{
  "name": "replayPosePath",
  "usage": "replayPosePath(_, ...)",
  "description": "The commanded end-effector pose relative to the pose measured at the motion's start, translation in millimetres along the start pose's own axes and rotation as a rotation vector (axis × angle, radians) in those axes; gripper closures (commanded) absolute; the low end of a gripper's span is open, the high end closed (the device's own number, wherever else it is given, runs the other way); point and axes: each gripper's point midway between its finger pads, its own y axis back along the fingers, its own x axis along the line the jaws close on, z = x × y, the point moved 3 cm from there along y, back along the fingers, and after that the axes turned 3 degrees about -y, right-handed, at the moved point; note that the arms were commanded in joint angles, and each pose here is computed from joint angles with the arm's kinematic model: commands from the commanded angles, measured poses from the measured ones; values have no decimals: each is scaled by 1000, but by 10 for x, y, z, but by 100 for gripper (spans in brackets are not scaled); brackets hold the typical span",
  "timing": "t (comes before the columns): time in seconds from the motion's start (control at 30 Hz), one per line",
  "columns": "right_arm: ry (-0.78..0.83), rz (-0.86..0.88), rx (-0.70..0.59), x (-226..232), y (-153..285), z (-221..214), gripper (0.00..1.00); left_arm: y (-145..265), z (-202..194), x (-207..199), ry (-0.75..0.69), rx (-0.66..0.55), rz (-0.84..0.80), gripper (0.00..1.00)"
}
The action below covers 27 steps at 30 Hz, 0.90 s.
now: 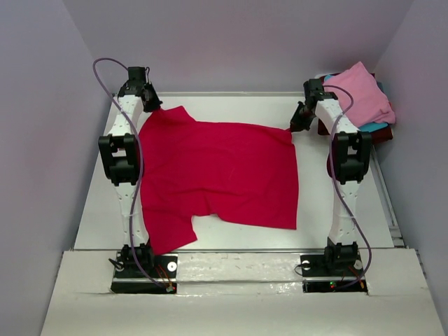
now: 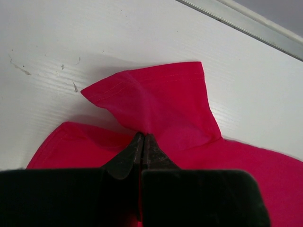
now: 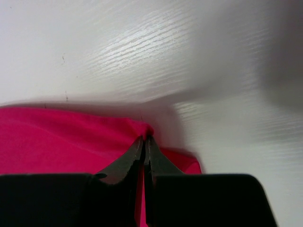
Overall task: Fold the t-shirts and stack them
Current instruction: Fold the tshirt
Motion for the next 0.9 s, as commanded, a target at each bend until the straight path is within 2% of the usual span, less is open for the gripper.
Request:
replayPosePath(0.0, 20, 53, -75, 140, 356, 134, 93, 410, 216, -83, 2, -55, 12, 94)
replayPosePath(0.3, 19, 45, -77, 108, 453, 88, 93, 488, 95, -52, 25, -4, 65, 94)
replayPosePath(0.87, 6, 7, -65, 3, 519, -17, 93, 653, 5, 13, 61, 10, 112, 94)
